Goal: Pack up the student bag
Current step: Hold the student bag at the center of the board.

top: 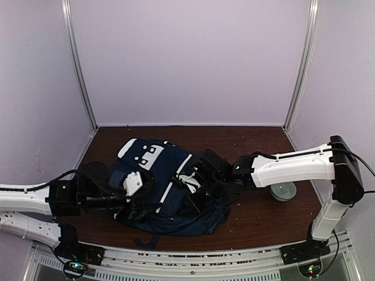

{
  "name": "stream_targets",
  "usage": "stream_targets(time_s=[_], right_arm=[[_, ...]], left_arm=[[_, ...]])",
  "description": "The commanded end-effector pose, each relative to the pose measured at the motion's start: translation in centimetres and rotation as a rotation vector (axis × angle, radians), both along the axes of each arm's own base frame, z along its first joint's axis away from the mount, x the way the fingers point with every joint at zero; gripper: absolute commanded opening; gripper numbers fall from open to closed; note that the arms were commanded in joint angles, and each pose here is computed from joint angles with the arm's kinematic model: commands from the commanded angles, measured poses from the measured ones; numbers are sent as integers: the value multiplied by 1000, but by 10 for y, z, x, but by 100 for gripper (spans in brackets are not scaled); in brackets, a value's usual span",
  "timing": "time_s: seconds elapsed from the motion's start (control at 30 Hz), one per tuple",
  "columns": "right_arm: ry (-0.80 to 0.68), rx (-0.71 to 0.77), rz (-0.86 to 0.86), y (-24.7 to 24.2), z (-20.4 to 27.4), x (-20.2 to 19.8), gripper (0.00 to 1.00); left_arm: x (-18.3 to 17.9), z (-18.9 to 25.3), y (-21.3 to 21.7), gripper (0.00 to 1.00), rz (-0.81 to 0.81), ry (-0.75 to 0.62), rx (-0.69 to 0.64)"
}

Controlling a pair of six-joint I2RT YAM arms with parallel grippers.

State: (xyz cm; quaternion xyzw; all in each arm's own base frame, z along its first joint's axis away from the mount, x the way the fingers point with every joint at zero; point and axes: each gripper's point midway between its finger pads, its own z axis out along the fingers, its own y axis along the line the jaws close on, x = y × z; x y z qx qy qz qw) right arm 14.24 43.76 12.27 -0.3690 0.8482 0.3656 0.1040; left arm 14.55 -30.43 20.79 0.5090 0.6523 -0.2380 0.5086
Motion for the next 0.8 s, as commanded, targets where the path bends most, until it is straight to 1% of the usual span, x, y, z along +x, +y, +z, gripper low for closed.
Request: stream_targets(time_s=[0.0, 0.13, 0.2, 0.27, 0.37, 0.43, 0.5, 0.57, 0.67, 0.77], right_arm=[[-7, 125, -41, 22, 24, 12, 0], [2, 143, -60, 22, 26, 13, 0], [2, 143, -65, 21, 27, 13, 0], [-1, 145, -67, 19, 29, 13, 0], [-1, 150, -84, 17, 32, 14, 0], [0, 159, -87, 17, 34, 14, 0], [-3, 170, -88, 17, 38, 14, 0], [-3, 182, -92, 18, 42, 16, 0], [4, 199, -101, 19, 48, 19, 0], [10, 213, -105, 19, 52, 20, 0]], left_arm=[[-18, -28, -16, 65, -99, -108, 98], [-12, -40, -31, 65, -81, -192, 224], [-5, -39, -37, 66, -60, -208, 243], [-1, -44, -39, 64, -44, -216, 264], [5, -56, -34, 57, -4, -218, 298], [14, -59, -24, 49, 67, -228, 314], [19, -61, -17, 46, 101, -238, 328], [15, -65, -16, 46, 78, -235, 346], [8, -67, -16, 52, 42, -227, 360], [-3, -69, -15, 54, 1, -277, 386]])
